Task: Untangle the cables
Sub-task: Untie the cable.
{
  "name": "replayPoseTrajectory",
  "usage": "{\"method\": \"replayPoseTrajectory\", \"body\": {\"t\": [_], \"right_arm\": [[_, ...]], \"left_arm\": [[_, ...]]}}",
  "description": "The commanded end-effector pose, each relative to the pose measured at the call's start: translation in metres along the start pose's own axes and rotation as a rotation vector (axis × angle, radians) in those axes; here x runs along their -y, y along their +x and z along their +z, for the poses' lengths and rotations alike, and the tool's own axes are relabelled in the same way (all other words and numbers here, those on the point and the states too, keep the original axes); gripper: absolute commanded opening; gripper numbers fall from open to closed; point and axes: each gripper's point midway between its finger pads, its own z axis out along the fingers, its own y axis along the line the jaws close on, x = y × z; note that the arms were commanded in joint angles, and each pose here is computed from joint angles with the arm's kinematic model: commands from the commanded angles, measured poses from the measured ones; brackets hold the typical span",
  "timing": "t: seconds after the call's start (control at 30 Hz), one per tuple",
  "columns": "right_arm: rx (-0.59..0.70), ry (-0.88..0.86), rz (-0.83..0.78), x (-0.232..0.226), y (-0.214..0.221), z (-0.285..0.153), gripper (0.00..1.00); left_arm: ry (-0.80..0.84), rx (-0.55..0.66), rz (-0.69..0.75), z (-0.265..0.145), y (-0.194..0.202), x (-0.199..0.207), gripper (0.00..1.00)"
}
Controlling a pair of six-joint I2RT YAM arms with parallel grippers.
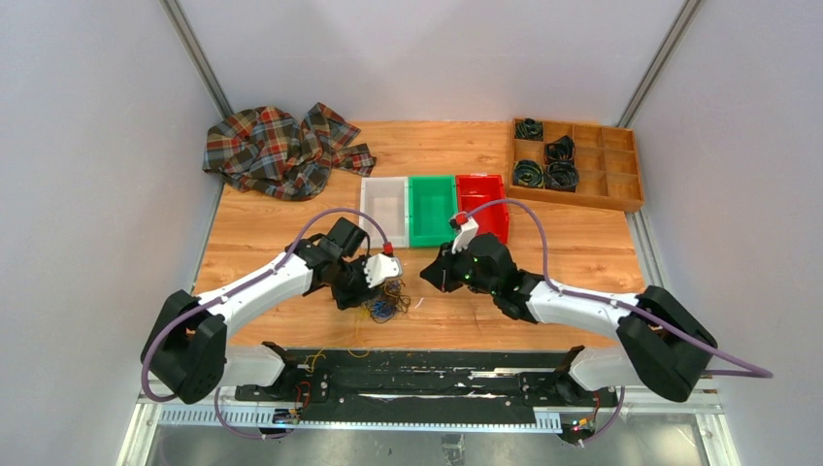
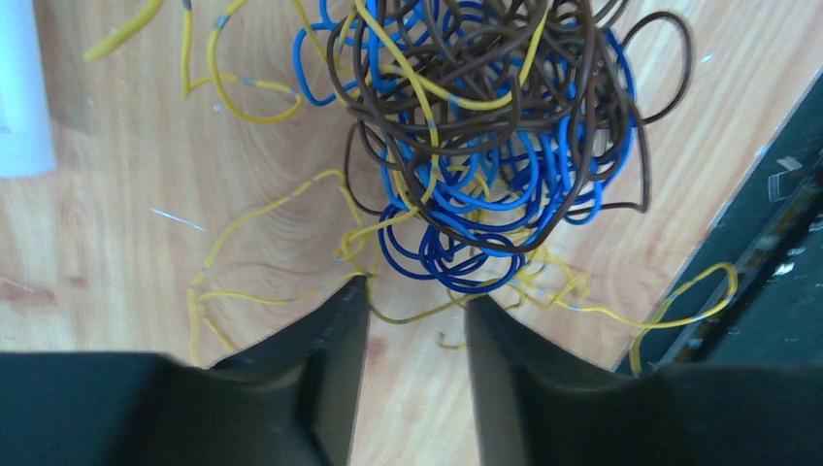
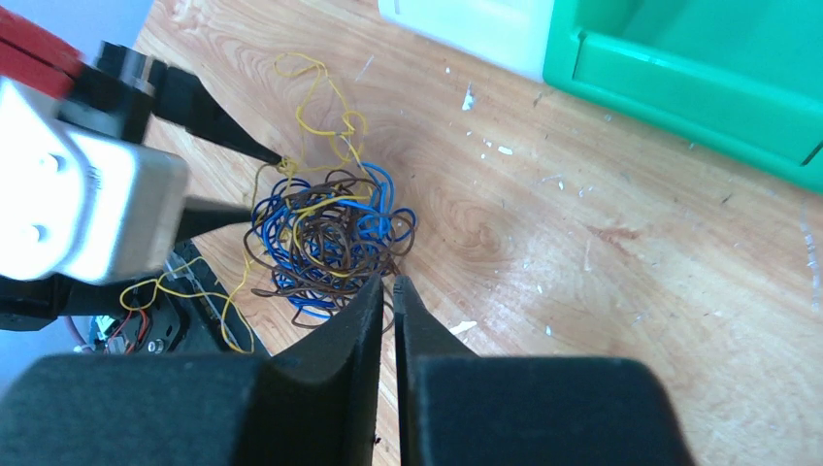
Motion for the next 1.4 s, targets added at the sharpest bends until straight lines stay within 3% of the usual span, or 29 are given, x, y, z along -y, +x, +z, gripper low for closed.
{"method": "replayPoseTrajectory", "body": {"t": [0.0, 0.07, 0.13, 0.4, 0.8, 0.9, 1.03, 1.13, 1.37], "right_arm": [[-0.026, 0.016, -0.019, 0.005, 0.005, -0.009, 0.16], [-0.041, 0.007, -0.044, 0.0, 0.011, -0.006, 0.25], [-0.051, -0.017, -0.077, -0.01, 0.018, -0.002, 0.31], [0.013, -0.105, -0.228, -0.059, 0.016, 0.023, 0.45], [-0.001, -0.027, -0.252, -0.048, 0.021, 0.071, 0.45], [-0.01, -0.019, -0.248, -0.045, 0.026, 0.08, 0.41], [-0.029, 0.001, -0.235, -0.033, 0.036, 0.081, 0.13], [-0.02, 0.017, -0.22, -0.024, 0.035, 0.067, 0.01], [0.035, 0.076, -0.106, 0.015, 0.03, 0.02, 0.01]], "left_arm": [[-0.138, 0.061, 0.091, 0.002, -0.019, -0.031, 0.29], [-0.162, 0.098, 0.109, -0.004, -0.029, -0.035, 0.12], [-0.197, 0.14, 0.115, -0.014, -0.041, -0.042, 0.01], [-0.14, 0.189, 0.1, -0.039, -0.069, -0.038, 0.01], [-0.059, 0.2, 0.029, -0.041, -0.064, -0.017, 0.01], [-0.058, 0.2, 0.024, -0.04, -0.062, -0.015, 0.01], [-0.127, 0.151, 0.036, -0.037, -0.048, -0.028, 0.01], [-0.211, 0.109, 0.05, -0.04, -0.038, -0.05, 0.01], [-0.339, 0.097, 0.038, -0.062, -0.035, -0.091, 0.01]]}}
